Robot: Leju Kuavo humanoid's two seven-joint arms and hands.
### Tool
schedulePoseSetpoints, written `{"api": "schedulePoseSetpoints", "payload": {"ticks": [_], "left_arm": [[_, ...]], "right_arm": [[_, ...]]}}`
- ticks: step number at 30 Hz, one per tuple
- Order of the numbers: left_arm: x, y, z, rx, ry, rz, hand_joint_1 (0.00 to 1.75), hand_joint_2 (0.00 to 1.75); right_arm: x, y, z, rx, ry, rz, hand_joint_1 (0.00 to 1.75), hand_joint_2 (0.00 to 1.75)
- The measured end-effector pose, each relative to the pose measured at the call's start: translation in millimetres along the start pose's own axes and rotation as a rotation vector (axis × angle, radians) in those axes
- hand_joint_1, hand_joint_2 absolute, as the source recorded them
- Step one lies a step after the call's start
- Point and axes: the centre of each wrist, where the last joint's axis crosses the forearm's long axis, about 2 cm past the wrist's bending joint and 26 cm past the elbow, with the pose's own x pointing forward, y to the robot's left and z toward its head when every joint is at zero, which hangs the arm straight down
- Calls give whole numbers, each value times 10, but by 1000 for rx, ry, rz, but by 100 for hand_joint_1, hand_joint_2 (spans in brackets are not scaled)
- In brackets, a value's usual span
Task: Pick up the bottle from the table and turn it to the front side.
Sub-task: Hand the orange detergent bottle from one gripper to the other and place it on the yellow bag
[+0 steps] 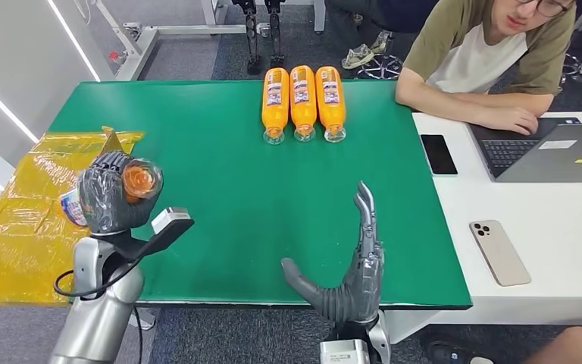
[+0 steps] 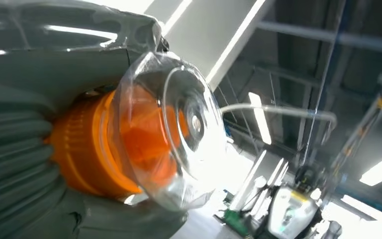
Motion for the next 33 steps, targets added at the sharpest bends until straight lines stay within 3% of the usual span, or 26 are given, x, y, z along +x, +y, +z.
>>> {"api": "schedulePoseSetpoints", "payload": {"ticks": [7, 11, 17, 29, 33], "left_arm": [[-899, 53, -215, -265, -54, -260, 175, 175], [-1156, 91, -184, -347, -52, -313, 175, 175], [-1289, 92, -115, -402, -42, -341, 175, 175], [-1358, 75, -47, -453, -35, -350, 175, 175], [-1435, 90, -45, -612, -78, -377, 175, 175]], "right_arm": [[8, 0, 59, 3, 4, -16, 0, 175], [13, 3, 71, 10, 0, -19, 0, 175], [16, 6, 79, 14, 0, -21, 0, 175], [17, 9, 82, 15, -1, -23, 0, 175], [15, 12, 87, 13, -2, -30, 0, 175]]}}
